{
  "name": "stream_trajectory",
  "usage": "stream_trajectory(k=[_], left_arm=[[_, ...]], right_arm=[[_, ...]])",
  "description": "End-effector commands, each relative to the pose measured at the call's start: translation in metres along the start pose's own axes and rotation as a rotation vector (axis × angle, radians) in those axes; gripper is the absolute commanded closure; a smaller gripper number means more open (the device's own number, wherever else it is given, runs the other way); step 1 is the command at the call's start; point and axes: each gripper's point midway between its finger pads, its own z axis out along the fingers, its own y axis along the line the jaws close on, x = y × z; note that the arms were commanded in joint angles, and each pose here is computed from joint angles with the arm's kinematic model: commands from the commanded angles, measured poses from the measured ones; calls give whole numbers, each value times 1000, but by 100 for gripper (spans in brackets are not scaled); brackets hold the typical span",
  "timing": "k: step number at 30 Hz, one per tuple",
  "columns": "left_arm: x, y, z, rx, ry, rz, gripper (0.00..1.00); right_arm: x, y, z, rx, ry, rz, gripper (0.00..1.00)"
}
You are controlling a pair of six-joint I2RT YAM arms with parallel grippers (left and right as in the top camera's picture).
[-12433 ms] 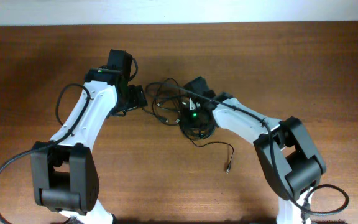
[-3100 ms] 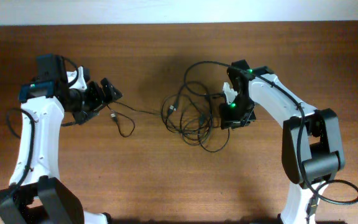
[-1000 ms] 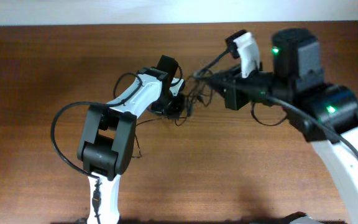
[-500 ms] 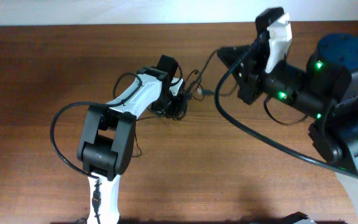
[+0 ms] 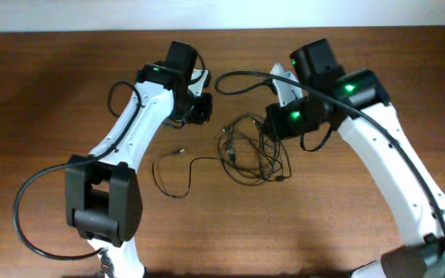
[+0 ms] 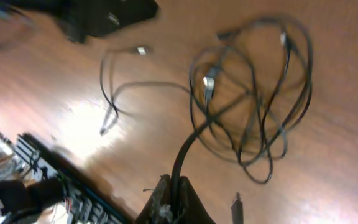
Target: Untangle cables
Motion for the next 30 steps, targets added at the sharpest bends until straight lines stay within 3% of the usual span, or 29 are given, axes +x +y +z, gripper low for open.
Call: stream_trajectory(k=[1, 5, 7, 15, 18, 22, 25, 27, 30], left_arm=[[7, 1, -3, 3, 31, 21, 86], [13, 3, -4, -1, 54, -51, 81], [17, 3, -3, -1, 70, -51, 76], [26, 6, 4, -9, 99, -58, 71], [26, 7, 4, -9, 98, -58, 71], [25, 7, 4, -8, 95, -57, 68], [25, 7, 4, -9, 95, -58, 67], [25, 7, 4, -9, 94, -58, 67], [25, 7, 4, -9, 94, -58, 66]], right_arm=[[6, -19, 19, 70, 76, 31, 96], [29, -50, 28, 213, 194, 71, 96], [33, -63, 26, 290, 212, 83, 91], [32, -82, 50, 346, 257, 123, 90], [37, -34, 67, 50, 312, 172, 96], [30, 53, 48, -496, 298, 43, 96], [24, 43, 55, -441, 264, 4, 95], [24, 20, 64, -296, 260, -25, 84], [25, -7, 70, -130, 266, -4, 54]])
